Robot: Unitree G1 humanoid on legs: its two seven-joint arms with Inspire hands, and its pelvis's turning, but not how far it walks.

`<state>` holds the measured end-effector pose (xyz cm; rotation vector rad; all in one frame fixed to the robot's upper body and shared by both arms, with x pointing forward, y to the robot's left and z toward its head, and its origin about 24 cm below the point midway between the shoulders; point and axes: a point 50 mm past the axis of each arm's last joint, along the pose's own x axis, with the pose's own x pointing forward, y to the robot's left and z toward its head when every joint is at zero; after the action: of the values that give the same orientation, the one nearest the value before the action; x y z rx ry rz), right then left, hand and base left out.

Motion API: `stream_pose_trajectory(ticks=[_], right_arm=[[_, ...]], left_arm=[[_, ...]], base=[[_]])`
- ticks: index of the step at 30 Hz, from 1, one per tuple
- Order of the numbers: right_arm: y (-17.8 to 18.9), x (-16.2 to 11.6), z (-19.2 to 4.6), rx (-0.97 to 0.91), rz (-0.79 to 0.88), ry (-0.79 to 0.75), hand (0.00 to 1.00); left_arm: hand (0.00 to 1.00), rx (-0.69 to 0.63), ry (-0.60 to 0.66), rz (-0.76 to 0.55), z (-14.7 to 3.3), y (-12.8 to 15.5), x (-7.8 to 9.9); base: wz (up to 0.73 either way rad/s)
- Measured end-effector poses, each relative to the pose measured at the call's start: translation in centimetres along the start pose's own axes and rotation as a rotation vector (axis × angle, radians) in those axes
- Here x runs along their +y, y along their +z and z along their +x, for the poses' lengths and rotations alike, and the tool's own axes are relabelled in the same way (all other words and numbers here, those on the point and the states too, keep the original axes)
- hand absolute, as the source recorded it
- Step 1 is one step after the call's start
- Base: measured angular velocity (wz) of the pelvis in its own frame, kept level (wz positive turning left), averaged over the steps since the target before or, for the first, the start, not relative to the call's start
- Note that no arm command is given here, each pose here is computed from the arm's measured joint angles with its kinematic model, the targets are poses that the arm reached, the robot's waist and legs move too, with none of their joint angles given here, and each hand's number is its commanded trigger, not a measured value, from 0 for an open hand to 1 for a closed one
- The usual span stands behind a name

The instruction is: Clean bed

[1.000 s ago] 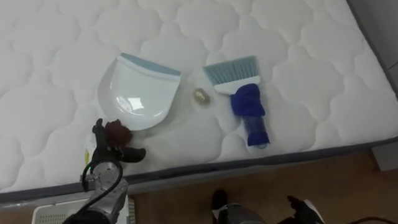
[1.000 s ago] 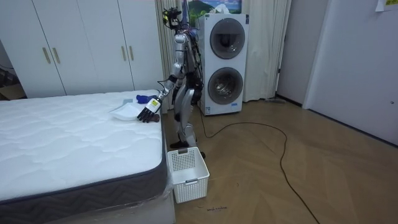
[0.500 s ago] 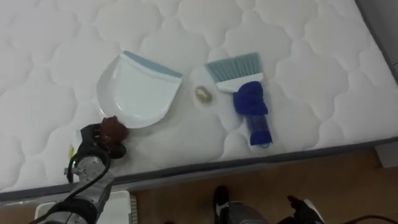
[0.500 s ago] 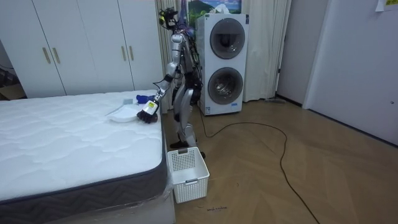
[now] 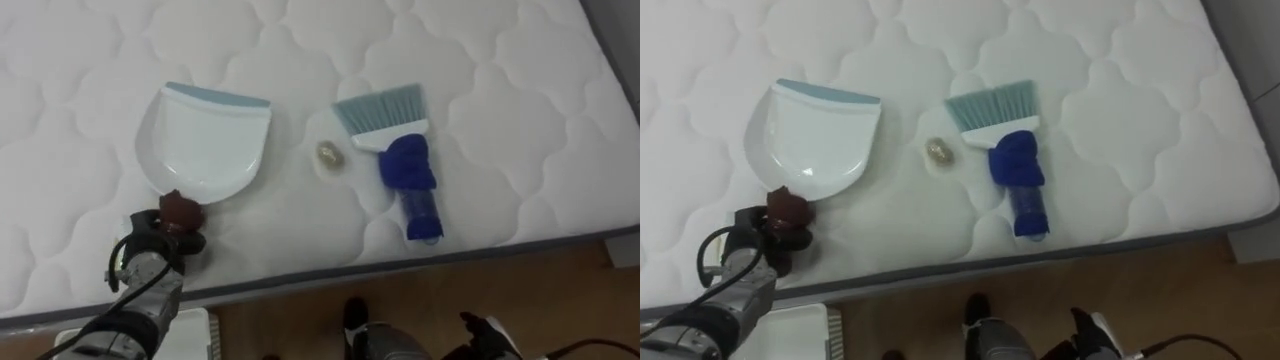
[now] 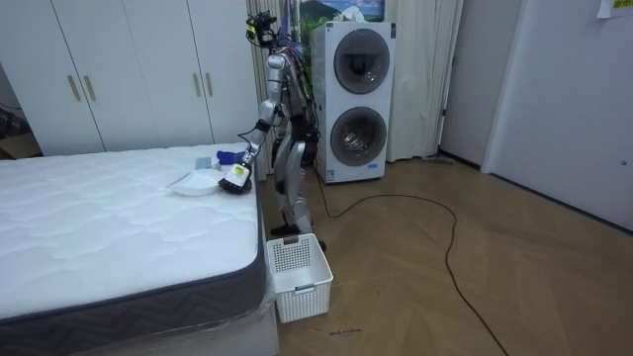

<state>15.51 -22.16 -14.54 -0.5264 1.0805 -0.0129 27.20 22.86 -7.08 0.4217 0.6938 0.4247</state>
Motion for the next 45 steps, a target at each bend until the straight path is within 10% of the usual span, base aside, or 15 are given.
stream_pose_trajectory(ticks=[12, 27, 45], right_arm=[[-0.8, 0.1, -0.2, 0.016, 0.077, -0.008, 0.00], [-2.5, -2.2, -0.3, 0.064, 0.733, -0.142, 0.00], [1.9, -6.8, -0.3, -0.122, 1.014, -0.420, 0.00]], left_arm=[[1.00, -0.026, 0.018, 0.081, 0.1, -0.1, 0.4], [1.00, -0.261, 0.122, 0.463, 0.2, -0.7, 2.7], [1.00, -0.428, 0.221, 0.563, -1.1, -2.8, 3.3]], base=[[-0.02], [-0.03], [-0.04]])
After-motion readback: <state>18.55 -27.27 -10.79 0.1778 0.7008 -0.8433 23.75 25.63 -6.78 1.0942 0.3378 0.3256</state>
